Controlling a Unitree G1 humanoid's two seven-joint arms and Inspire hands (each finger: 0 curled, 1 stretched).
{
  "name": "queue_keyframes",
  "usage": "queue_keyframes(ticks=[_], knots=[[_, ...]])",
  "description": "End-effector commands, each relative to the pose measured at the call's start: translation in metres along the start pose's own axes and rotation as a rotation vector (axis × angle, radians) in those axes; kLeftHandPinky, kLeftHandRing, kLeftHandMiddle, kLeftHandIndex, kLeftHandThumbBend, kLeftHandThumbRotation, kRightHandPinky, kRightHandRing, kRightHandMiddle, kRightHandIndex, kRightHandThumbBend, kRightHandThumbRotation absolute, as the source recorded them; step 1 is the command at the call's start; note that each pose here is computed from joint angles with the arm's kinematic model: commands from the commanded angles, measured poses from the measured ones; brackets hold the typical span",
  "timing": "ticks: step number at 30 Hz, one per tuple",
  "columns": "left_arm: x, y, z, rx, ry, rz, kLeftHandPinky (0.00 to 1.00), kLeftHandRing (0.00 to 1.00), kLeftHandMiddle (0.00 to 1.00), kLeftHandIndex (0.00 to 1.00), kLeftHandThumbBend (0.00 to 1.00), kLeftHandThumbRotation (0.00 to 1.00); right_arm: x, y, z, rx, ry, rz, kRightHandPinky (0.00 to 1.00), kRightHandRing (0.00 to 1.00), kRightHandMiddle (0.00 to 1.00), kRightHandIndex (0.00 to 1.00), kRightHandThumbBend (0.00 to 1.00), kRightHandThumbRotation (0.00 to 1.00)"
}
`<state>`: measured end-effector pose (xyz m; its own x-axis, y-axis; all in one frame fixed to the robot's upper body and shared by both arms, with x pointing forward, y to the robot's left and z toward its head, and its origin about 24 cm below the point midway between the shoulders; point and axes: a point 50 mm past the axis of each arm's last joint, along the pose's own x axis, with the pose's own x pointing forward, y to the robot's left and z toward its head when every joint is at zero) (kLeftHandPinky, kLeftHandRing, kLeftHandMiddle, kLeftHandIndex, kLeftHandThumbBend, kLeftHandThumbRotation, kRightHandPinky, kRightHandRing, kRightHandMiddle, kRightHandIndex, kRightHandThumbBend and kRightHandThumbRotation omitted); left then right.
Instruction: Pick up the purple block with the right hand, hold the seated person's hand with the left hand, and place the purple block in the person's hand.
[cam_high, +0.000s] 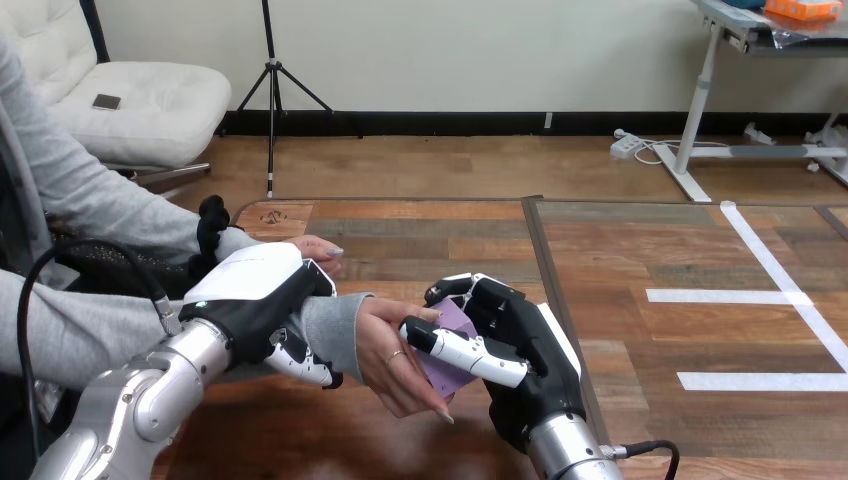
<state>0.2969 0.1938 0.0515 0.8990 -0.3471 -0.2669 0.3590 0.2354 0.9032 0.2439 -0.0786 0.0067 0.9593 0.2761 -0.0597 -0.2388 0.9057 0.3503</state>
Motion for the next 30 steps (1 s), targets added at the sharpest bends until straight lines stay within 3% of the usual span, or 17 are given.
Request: queue_keyframes(ticks=[1, 4, 6, 13, 14, 24, 30], knots=[[0.018, 0.065, 0.056, 0.047, -0.241, 0.285, 0.20, 0.28, 0.35, 0.38, 0.68, 0.00, 0.015, 0.044, 0.040, 0.154, -0.191, 0.123, 0.40, 0.44, 0.48, 0.49, 0.97, 0.01], [0.016, 0.065, 0.056, 0.082, -0.244, 0.296, 0.25, 0.33, 0.39, 0.42, 0.69, 0.04, 0.015, 0.043, 0.040, 0.154, -0.181, 0.127, 0.42, 0.47, 0.50, 0.51, 0.97, 0.05], [0.015, 0.065, 0.056, 0.092, -0.246, 0.299, 0.31, 0.40, 0.45, 0.48, 0.70, 0.14, 0.015, 0.043, 0.040, 0.153, -0.177, 0.129, 0.45, 0.51, 0.54, 0.55, 0.95, 0.12], [0.008, 0.067, 0.057, 0.069, -0.264, 0.319, 0.41, 0.52, 0.57, 0.57, 0.73, 0.28, 0.013, 0.038, 0.042, 0.130, -0.173, 0.140, 0.51, 0.59, 0.62, 0.64, 0.88, 0.30], [0.007, 0.067, 0.057, 0.061, -0.269, 0.325, 0.43, 0.54, 0.59, 0.59, 0.74, 0.31, 0.013, 0.037, 0.042, 0.124, -0.173, 0.141, 0.54, 0.62, 0.65, 0.67, 0.85, 0.36], [-0.005, 0.067, 0.056, -0.019, -0.313, 0.378, 0.46, 0.59, 0.64, 0.62, 0.74, 0.41, 0.009, 0.025, 0.044, 0.080, -0.179, 0.155, 0.65, 0.74, 0.76, 0.77, 0.77, 0.65], [-0.013, 0.066, 0.053, -0.077, -0.332, 0.395, 0.47, 0.61, 0.66, 0.63, 0.72, 0.42, 0.007, 0.017, 0.043, 0.074, -0.173, 0.155, 0.70, 0.78, 0.79, 0.79, 0.78, 0.77]])
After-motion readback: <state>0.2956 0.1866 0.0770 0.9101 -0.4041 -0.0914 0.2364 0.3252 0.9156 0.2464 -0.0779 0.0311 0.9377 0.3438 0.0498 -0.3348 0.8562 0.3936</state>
